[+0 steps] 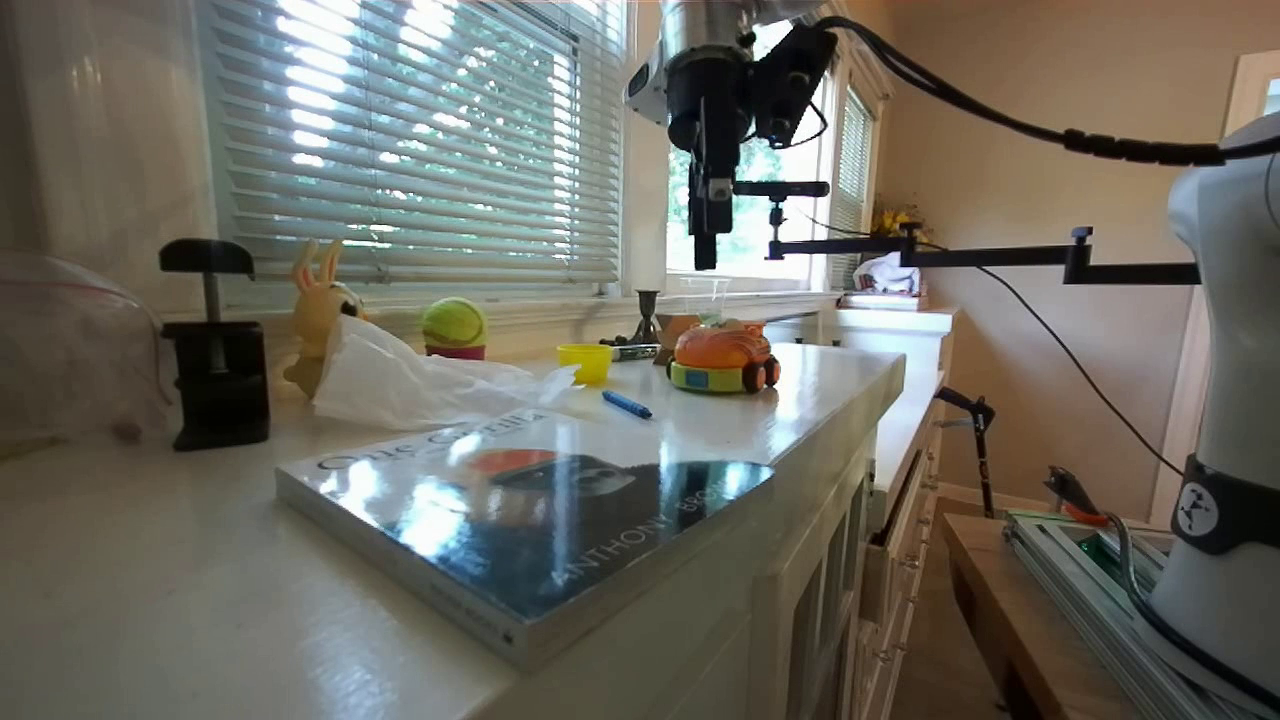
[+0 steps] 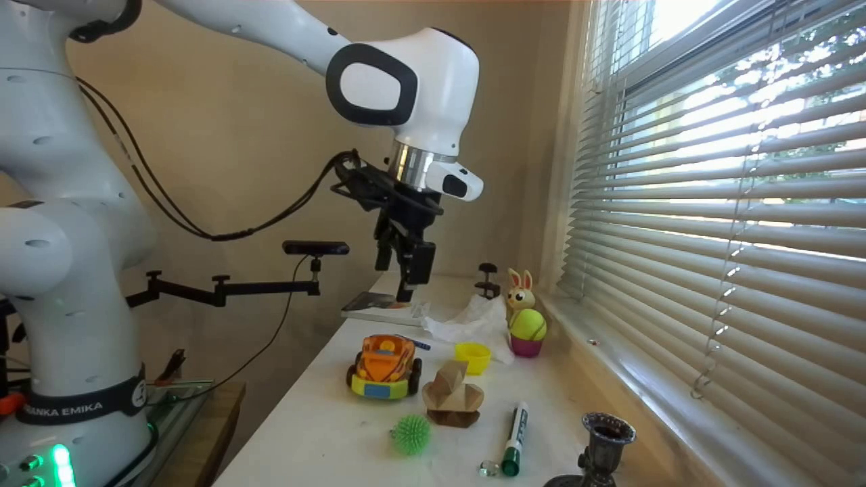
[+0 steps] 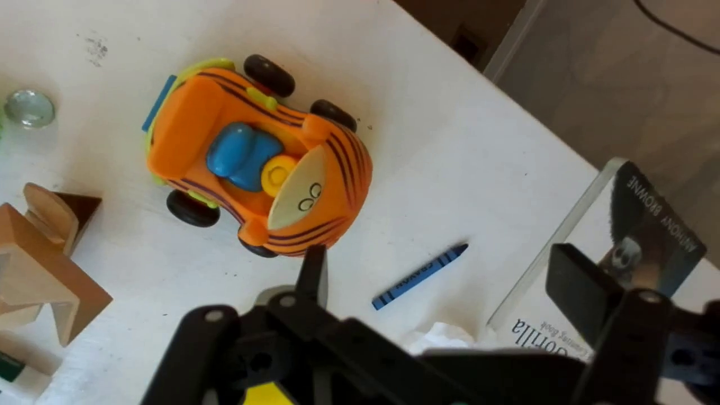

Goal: Turn the toy car so that its facing the opposite direction

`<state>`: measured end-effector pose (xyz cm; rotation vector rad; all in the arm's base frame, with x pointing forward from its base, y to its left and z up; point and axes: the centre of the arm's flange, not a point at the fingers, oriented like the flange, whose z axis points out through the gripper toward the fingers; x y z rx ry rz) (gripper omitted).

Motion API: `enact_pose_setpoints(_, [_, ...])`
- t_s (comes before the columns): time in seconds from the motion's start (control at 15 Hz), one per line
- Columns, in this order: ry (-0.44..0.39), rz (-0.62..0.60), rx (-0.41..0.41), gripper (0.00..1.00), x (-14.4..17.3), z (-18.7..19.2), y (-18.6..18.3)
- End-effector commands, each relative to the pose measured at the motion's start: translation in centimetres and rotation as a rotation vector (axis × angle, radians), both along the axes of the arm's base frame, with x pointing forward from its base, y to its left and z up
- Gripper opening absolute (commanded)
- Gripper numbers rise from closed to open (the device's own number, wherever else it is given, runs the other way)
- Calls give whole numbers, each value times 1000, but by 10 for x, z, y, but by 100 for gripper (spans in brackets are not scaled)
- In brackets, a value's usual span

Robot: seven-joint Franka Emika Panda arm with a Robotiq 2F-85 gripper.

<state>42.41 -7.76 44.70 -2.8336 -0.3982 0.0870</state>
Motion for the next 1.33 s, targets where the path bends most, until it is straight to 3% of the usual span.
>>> enact_pose_setpoints(0.0, [21, 165, -8, 100, -4, 10, -7])
enact_pose_setpoints(0.53, [142, 323, -135, 100, -20, -2, -17])
enact_pose_setpoints(0.8, [114, 337, -185, 100, -27, -10, -25])
enact_pose_setpoints(1.27, [-4, 311, -187, 100, -17, -27, -22])
